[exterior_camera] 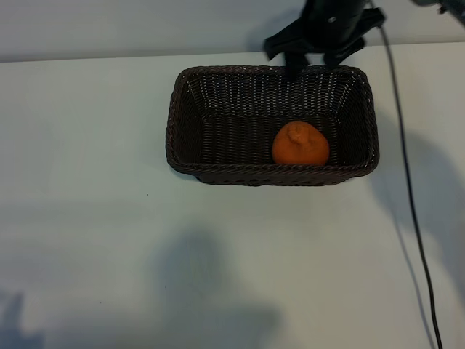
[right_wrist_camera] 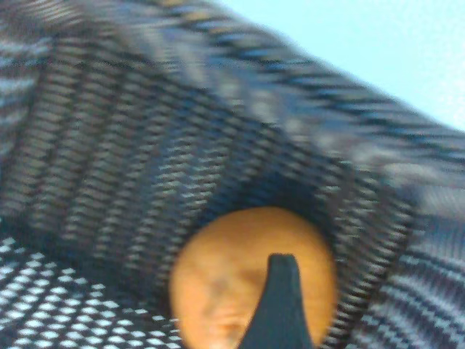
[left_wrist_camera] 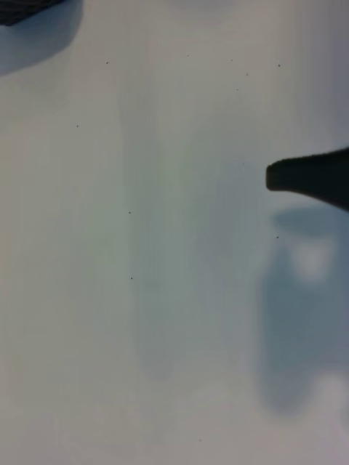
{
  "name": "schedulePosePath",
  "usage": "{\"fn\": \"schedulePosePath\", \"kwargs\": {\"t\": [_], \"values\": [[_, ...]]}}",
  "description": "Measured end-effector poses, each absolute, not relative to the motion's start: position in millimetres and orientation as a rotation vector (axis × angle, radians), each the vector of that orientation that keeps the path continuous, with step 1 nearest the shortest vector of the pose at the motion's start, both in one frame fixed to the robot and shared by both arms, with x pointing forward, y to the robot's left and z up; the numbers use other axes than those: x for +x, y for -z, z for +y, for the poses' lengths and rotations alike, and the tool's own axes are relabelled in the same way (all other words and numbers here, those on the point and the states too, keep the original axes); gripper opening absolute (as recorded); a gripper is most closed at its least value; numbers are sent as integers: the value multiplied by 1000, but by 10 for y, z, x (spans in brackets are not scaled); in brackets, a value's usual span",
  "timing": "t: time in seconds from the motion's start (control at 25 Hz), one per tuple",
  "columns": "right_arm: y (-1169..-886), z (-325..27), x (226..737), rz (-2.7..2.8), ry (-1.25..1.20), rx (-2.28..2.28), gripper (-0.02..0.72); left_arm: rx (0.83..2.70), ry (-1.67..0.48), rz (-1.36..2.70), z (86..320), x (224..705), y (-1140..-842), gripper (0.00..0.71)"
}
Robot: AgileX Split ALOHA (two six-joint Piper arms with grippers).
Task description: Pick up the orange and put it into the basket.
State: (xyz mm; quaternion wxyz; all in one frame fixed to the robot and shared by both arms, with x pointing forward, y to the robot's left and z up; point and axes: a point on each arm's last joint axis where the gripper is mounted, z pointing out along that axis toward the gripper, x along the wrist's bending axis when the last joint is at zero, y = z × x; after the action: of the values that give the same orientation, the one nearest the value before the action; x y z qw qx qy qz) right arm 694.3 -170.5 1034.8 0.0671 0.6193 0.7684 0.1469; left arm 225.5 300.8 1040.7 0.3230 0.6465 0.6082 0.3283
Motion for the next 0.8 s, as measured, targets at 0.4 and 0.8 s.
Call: {"fn": "schedulePosePath", "kwargs": {"t": [0.4,0.8], "values": [[-10476,-2879,7083,2048,-429,2077,581,1696,-861,1597,3008,2255,-10407,592],[-10619,-3571,7002,1891,-427,2159,581,1696,-861,1597,3008,2255,-10407,592]]}}
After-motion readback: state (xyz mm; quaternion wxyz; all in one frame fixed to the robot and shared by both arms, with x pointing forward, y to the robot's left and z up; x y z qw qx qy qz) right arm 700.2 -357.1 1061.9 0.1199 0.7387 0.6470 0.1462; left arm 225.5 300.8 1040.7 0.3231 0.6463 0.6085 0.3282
